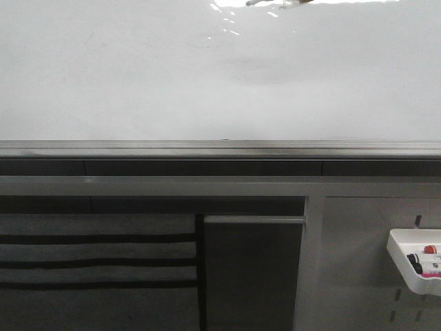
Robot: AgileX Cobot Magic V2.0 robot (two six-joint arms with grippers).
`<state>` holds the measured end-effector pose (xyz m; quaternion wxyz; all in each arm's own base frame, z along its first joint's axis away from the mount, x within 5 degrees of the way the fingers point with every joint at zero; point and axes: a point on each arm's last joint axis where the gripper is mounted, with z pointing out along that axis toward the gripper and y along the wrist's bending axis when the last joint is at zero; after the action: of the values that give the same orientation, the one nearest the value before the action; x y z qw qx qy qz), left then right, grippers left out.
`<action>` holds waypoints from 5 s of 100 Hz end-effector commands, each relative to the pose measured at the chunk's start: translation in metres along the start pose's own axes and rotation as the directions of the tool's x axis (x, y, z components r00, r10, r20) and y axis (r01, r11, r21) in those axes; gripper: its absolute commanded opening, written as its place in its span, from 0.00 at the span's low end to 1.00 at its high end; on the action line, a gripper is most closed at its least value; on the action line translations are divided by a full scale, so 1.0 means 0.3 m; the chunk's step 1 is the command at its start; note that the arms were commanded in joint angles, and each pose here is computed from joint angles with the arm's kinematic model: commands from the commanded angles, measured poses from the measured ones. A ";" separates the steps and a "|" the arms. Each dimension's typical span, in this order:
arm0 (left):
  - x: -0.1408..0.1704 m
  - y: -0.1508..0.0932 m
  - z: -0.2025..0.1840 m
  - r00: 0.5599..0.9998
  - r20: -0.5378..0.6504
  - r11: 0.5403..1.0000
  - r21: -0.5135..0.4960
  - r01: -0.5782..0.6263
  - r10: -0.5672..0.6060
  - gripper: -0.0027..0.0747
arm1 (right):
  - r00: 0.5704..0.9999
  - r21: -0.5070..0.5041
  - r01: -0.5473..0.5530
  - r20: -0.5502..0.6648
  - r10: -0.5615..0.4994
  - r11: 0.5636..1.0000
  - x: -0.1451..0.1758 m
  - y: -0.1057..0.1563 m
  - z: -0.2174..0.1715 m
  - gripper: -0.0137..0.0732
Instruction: Write number 3 on whiteboard
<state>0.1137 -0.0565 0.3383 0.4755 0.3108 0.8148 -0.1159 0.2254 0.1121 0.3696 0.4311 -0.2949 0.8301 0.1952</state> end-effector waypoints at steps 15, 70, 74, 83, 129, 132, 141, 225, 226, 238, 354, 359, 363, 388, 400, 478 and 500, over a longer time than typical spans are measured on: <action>-0.041 0.011 -0.015 0.996 0.085 0.999 -0.032 0.020 -0.017 0.62 | 0.999 -0.029 0.011 -0.044 -0.013 1.000 -0.117 -0.065 0.096 0.14; -0.041 0.011 -0.015 0.996 0.085 0.999 -0.032 0.019 -0.017 0.62 | 0.996 0.112 -0.024 -0.088 0.034 0.993 -0.175 -0.204 0.265 0.14; -0.040 0.012 -0.015 0.996 0.083 0.999 -0.034 0.016 -0.013 0.62 | 0.992 0.117 -0.010 -0.125 0.025 0.993 -0.165 -0.210 0.251 0.14; -0.040 0.012 -0.015 0.997 0.082 0.999 -0.036 0.015 -0.012 0.62 | 0.977 0.082 -0.017 -0.210 0.034 0.997 -0.132 -0.200 0.243 0.14; -0.040 0.012 -0.015 0.997 0.082 0.999 -0.036 0.014 -0.011 0.62 | 0.982 0.078 -0.041 -0.181 0.054 0.996 -0.126 -0.198 0.306 0.14; -0.040 0.012 -0.015 0.997 0.082 0.999 -0.036 0.014 -0.011 0.62 | 0.975 0.072 -0.049 -0.213 0.063 0.996 -0.116 -0.205 0.291 0.14; -0.040 0.012 -0.015 0.997 0.082 0.999 -0.036 0.014 -0.011 0.62 | 0.955 0.060 -0.054 -0.288 0.069 0.997 -0.085 -0.212 0.272 0.14; -0.075 -0.037 0.021 0.985 0.013 0.966 0.194 -0.171 0.172 0.62 | 0.917 -0.360 0.335 -0.085 -0.389 0.870 -0.086 0.135 0.164 0.14; -0.076 -0.038 0.028 0.984 0.004 0.963 0.207 -0.173 0.176 0.62 | 0.914 -0.364 0.342 -0.084 -0.396 0.866 -0.082 0.139 0.162 0.14; -0.104 -0.059 0.085 0.971 -0.048 0.922 0.326 -0.206 0.234 0.62 | 0.872 -0.394 0.443 -0.019 -0.489 0.806 -0.082 0.194 0.104 0.14; -0.255 -0.179 0.380 0.894 0.010 0.772 0.499 -0.393 0.448 0.05 | 0.829 -0.420 0.512 0.010 -0.560 0.750 -0.079 0.237 0.090 0.14; -0.255 -0.179 0.380 0.894 0.010 0.772 0.499 -0.393 0.448 0.02 | 0.828 -0.427 0.510 0.006 -0.561 0.747 -0.076 0.238 0.089 0.14; -0.255 -0.179 0.380 0.894 0.010 0.772 0.499 -0.393 0.448 0.01 | 0.827 -0.429 0.509 0.005 -0.562 0.746 -0.076 0.239 0.089 0.14; -0.254 -0.167 0.382 0.896 0.004 0.780 0.490 -0.389 0.444 0.01 | 0.822 -0.408 0.518 -0.007 -0.570 0.752 -0.075 0.230 0.092 0.34; -0.254 -0.132 0.387 0.907 -0.013 0.808 0.459 -0.368 0.421 0.01 | 0.831 -0.381 0.510 -0.014 -0.556 0.771 -0.083 0.212 0.085 0.59; -0.118 0.408 0.567 0.945 0.000 0.918 -0.238 0.317 -0.326 0.01 | 0.956 -0.144 0.265 -0.090 -0.280 0.953 -0.095 -0.009 -0.103 0.65; -0.114 0.402 0.568 0.944 -0.018 0.921 -0.225 0.318 -0.330 0.01 | 0.956 -0.145 0.265 -0.091 -0.280 0.953 -0.094 -0.009 -0.104 0.65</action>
<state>0.3173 -0.0603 0.2705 0.4109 0.1471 0.8948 -0.0938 0.2267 0.1025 0.3909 0.3439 -0.4562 0.8035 0.1673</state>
